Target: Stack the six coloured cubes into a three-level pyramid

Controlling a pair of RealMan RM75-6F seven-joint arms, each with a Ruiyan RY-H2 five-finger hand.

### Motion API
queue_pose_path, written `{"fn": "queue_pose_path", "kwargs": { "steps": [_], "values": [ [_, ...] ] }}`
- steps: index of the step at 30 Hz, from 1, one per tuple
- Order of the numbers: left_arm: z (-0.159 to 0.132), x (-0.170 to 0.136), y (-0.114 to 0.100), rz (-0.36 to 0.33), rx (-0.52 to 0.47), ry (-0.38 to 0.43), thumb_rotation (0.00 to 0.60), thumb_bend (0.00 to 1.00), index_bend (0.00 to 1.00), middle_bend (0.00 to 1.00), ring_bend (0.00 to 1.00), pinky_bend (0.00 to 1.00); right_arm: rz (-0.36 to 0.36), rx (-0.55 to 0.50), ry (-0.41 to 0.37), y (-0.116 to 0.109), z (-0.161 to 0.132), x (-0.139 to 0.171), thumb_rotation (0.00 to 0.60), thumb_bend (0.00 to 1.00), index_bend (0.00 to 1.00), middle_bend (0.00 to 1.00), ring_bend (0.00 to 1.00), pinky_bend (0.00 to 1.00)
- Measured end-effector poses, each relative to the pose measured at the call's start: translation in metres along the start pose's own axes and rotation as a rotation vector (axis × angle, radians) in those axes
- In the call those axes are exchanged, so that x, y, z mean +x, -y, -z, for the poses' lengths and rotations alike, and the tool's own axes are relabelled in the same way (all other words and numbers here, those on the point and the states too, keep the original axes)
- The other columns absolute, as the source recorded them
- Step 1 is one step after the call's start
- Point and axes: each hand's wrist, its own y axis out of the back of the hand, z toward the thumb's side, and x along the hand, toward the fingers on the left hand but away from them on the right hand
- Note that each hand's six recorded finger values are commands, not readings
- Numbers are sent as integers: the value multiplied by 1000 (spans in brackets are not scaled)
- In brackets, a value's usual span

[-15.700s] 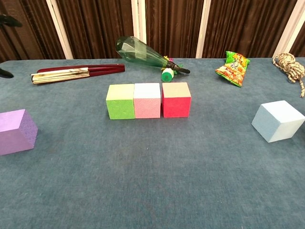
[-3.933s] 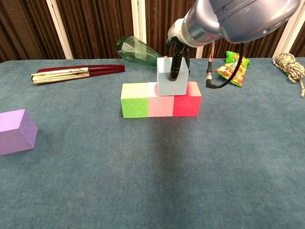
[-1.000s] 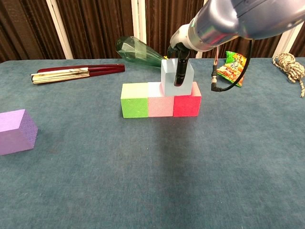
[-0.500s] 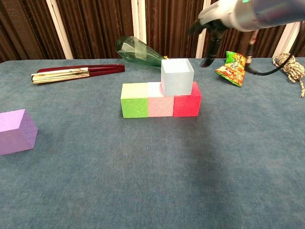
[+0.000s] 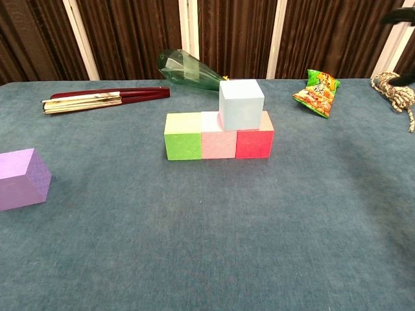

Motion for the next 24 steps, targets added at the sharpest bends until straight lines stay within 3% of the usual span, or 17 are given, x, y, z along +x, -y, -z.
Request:
{"fn": "queue_pose_path", "kwargs": {
  "steps": [4, 7, 13, 24],
  "values": [
    [5, -5, 9, 24, 20, -18, 600, 54, 0, 6, 0, 0, 58, -20, 60, 3, 48, 17, 600, 307, 0, 0, 0, 0],
    [10, -10, 16, 48, 36, -37, 600, 54, 0, 48, 0, 0, 73, -35, 87, 6, 67, 21, 600, 307, 0, 0, 0, 0],
    [26, -20, 31, 101, 94, -89, 600, 54, 0, 107, 0, 0, 47, -91, 98, 18, 78, 24, 600, 307, 0, 0, 0, 0],
    [66, -14, 51, 187, 200, -204, 600, 76, 0, 200, 0, 0, 10, -129, 74, 30, 74, 21, 600, 307, 0, 0, 0, 0]
  ]
}}
